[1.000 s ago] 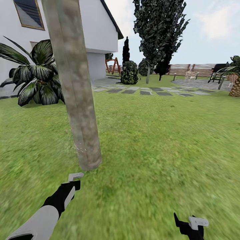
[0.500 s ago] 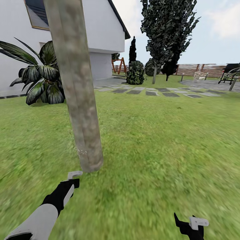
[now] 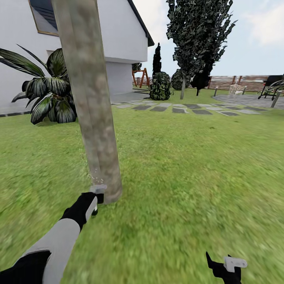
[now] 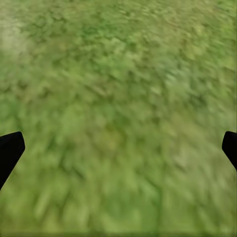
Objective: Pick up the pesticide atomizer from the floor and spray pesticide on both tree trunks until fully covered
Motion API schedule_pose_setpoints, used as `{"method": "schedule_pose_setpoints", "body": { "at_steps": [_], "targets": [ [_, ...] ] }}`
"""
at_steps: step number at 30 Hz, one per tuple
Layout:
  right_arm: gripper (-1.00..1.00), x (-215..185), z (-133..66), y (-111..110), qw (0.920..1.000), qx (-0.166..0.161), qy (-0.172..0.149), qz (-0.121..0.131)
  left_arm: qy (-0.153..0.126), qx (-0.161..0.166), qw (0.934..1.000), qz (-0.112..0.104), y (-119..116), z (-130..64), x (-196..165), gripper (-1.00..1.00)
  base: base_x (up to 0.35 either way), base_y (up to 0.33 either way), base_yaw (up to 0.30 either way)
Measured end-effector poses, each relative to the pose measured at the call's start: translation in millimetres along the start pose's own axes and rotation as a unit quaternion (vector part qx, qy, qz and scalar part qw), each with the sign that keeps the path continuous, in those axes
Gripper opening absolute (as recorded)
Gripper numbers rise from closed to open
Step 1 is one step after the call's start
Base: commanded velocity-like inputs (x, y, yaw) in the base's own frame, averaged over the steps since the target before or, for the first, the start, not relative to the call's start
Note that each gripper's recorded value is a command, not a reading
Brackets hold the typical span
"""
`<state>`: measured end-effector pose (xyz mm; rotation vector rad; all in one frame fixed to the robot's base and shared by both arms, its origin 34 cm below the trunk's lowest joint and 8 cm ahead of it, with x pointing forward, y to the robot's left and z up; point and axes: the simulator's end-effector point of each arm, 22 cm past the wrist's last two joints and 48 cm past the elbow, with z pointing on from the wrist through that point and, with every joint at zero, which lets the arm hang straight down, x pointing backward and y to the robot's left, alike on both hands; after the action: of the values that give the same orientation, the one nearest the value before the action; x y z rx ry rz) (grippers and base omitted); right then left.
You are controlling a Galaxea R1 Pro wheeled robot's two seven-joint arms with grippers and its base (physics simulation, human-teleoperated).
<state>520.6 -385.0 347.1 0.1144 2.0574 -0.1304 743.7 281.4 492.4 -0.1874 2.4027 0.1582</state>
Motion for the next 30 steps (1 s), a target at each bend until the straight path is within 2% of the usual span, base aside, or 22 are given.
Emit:
{"method": "schedule_pose_setpoints", "body": {
  "at_steps": [3, 6, 8, 10, 13, 16, 17, 19, 21, 23, 24, 27, 30],
  "targets": [
    [1.00, 0, 0.1, 0, 1.0000, 0.000, 0.000, 0.000, 0.002, -0.006, 1.0000, 0.004, 8, -3.8, -13, -1.00, 0.002, 0.000, 0.000],
    [1.00, 0, 0.0, 0, 1.0000, 0.000, 0.000, 0.000, -0.017, -0.012, 0.9998, 0.001, 16, -9.1, -30, -1.00, 0.198, 0.000, 0.000],
    [1.00, 0, 0.1, 0, 1.0000, 0.000, 0.000, 0.000, -0.022, -0.022, 0.9995, 0.001, 32, -9.0, -35, -1.00, 0.318, 0.000, 0.000],
    [1.00, 0, 0.0, 0, 1.0000, 0.000, 0.000, 0.000, -0.022, -0.024, 0.9995, -0.001, 38, -8.6, -36, -1.00, 0.304, 0.000, 0.000],
    [1.00, 0, 0.0, 0, 1.0000, 0.000, 0.000, 0.000, -0.023, -0.016, 0.9996, -0.001, 28, -9.6, -36, -1.00, 0.085, 0.000, 0.000],
    [1.00, 0, 0.0, 0, 1.0000, 0.000, 0.000, 0.000, -0.011, 0.002, 0.9993, 0.036, -8, -15.2, -31, -1.00, 0.009, 0.000, 0.000],
    [1.00, 0, 0.0, 0, 1.0000, 0.000, 0.000, 0.000, -0.011, 0.001, 0.9990, 0.044, -10, -17.3, -33, -1.00, 0.001, 0.000, 0.000],
    [1.00, 0, 0.1, 0, 1.0000, 0.000, 0.000, 0.000, -0.018, -0.006, 0.9988, 0.045, 0, -20.3, -43, -1.00, 0.000, 0.000, 0.000],
    [1.00, 0, 0.1, 0, 1.0000, 0.000, 0.000, 0.000, -0.020, -0.023, 0.9985, 0.045, 23, -18.5, -46, -1.00, 0.000, 0.000, 0.000],
    [1.00, 0, 0.1, 0, 1.0000, 0.000, 0.000, 0.000, -0.020, -0.053, 0.9974, 0.045, 67, -16.0, -50, -1.00, 0.000, 0.000, 0.000],
    [1.00, 0, 0.1, 0, 1.0000, 0.000, 0.000, 0.000, -0.020, -0.061, 0.9971, 0.041, 81, -15.5, -51, -1.00, 0.000, 0.000, 0.000],
    [1.00, 0, 0.0, 0, 1.0000, 0.000, 0.000, 0.000, -0.020, -0.059, 0.9974, 0.037, 83, -15.4, -51, -1.00, 0.073, 0.000, 0.000],
    [1.00, 0, 0.0, 0, 1.0000, 0.000, 0.000, 0.000, -0.020, -0.044, 0.9982, 0.037, 62, -15.8, -49, -1.00, 0.287, 0.000, 0.000]
  ]
}}
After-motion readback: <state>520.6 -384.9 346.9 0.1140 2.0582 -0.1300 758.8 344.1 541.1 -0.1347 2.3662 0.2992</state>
